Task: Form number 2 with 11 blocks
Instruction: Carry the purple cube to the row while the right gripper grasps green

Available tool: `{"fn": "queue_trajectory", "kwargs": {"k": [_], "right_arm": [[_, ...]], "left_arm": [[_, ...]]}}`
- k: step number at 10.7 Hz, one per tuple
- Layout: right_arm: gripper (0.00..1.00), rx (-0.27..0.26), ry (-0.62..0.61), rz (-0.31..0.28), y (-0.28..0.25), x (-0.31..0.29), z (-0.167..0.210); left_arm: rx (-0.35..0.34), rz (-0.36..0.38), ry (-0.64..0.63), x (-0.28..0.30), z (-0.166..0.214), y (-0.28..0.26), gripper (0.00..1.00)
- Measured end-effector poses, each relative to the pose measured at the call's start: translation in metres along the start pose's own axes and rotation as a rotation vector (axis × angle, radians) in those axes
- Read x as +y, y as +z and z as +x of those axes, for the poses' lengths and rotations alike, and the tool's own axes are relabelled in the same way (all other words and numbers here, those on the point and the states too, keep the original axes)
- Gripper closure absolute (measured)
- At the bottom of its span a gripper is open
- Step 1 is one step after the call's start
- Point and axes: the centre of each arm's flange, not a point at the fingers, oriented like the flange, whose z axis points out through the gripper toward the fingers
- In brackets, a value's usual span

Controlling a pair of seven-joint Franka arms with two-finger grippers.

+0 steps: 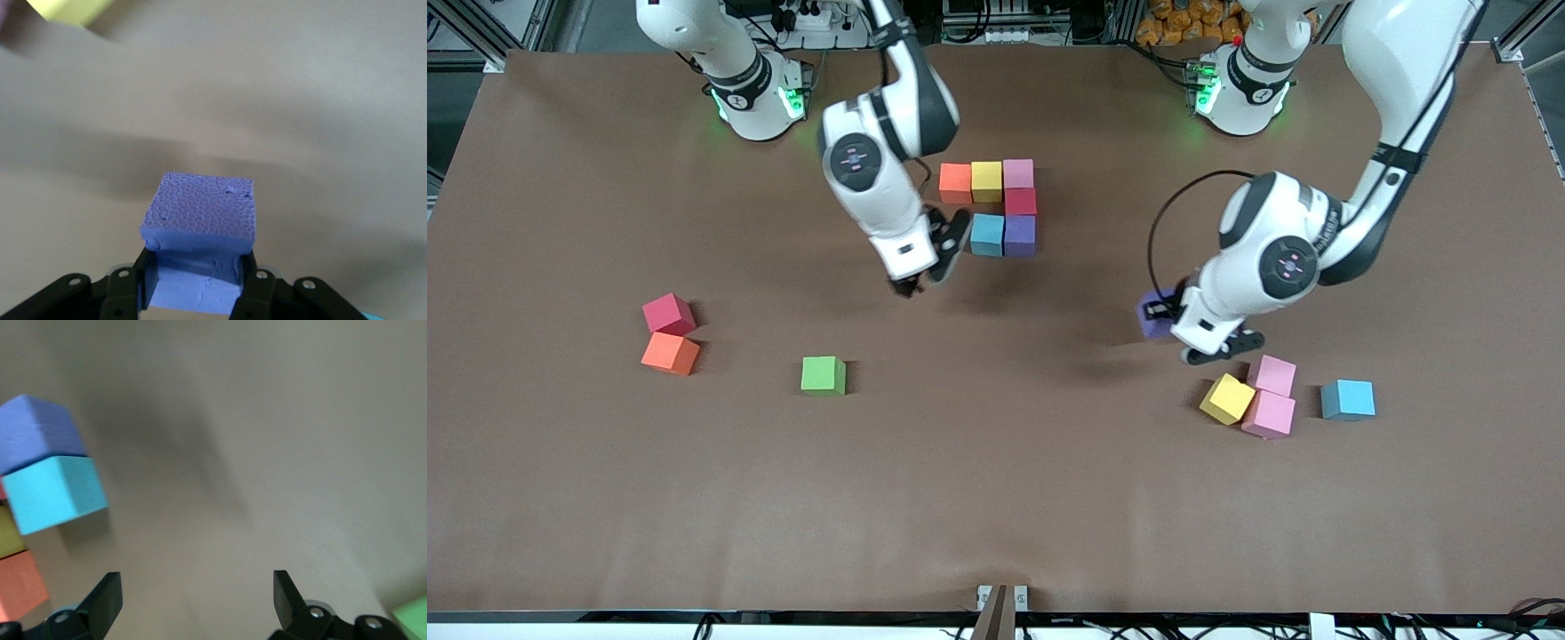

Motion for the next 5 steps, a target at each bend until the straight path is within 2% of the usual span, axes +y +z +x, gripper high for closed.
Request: {"fn": "queue_trajectory", "kwargs": {"k": [2, 5], "right_arm": [[0.00, 0.015, 0.129, -0.021, -0.014, 0.062, -0.031], [0.00, 0.023, 0.283, -0.014, -0.004, 0.142, -0.086]], "left_arm": [[-0.006, -0.020, -0.081, 0.044, -0.043, -0.011, 0.49], [-0.014, -0.051, -0.199, 0.091, -0.099, -0.025, 0.49]]}}
